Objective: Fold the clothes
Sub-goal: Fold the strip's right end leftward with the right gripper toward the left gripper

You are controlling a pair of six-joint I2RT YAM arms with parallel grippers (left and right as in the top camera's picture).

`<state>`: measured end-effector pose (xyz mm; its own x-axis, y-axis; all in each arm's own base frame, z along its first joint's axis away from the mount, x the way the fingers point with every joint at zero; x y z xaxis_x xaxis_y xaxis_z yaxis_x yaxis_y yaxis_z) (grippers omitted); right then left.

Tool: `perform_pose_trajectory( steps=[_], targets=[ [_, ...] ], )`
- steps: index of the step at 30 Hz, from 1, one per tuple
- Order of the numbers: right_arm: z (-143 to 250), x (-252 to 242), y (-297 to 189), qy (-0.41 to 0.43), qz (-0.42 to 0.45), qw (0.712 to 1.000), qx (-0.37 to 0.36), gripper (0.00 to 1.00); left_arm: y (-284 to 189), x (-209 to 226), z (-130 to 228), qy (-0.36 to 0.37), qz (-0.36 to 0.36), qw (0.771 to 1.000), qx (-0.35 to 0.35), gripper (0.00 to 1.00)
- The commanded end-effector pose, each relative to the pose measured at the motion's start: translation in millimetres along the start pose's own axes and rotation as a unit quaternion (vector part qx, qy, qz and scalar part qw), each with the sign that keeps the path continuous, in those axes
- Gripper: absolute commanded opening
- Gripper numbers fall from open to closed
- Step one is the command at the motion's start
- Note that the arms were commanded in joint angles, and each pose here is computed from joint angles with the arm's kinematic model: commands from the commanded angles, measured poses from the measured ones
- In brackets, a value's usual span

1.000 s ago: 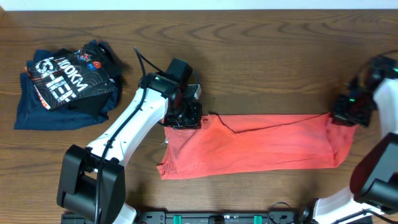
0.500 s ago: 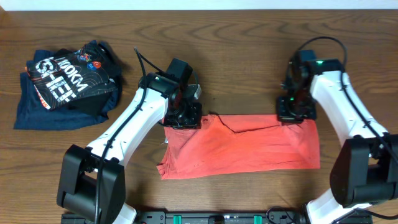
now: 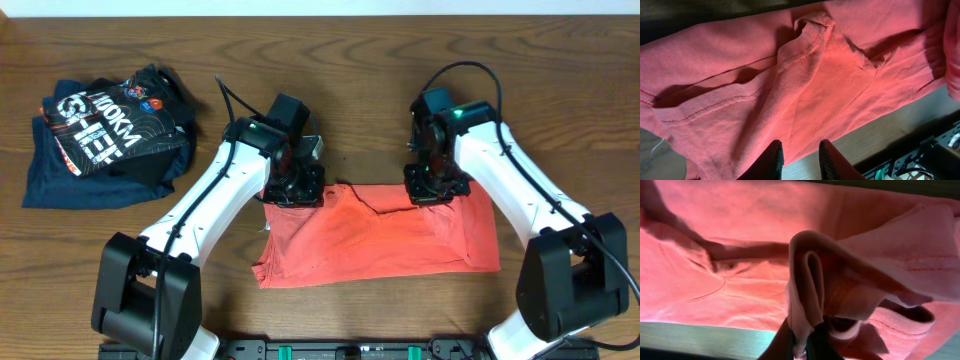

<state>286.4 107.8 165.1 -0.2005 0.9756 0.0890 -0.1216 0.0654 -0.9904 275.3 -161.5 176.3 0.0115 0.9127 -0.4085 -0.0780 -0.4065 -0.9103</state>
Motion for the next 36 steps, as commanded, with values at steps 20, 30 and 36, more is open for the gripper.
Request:
perform_pose_trajectory(
  steps=[20,30,36],
  targets=[
    [9,-18,-2,0.085,0.191,0.978,-0.006,0.35,-4,-3,-2,0.012,0.006,1.000,-0.004,0.27],
    [3,-50,23,0.137,0.182,0.973,-0.026,0.30,-4,-3,-2,0.012,0.006,1.000,-0.004,0.27],
    [11,-49,54,0.126,0.152,0.980,-0.017,0.28,-4,-3,-2,0.012,0.006,1.000,-0.004,0.27]
  ],
)
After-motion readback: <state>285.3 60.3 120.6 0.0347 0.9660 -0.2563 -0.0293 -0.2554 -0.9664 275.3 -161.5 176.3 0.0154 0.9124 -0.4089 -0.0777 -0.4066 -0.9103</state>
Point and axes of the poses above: each gripper's point midway between its finger pads, its own y axis out along the fingers, its own x axis along the line the jaws close on, z = x × y, the point moved 9 cm from there along -y, back along the fingers, and after that the axes turned 7 degrees about -y, right-handed, at the moved point
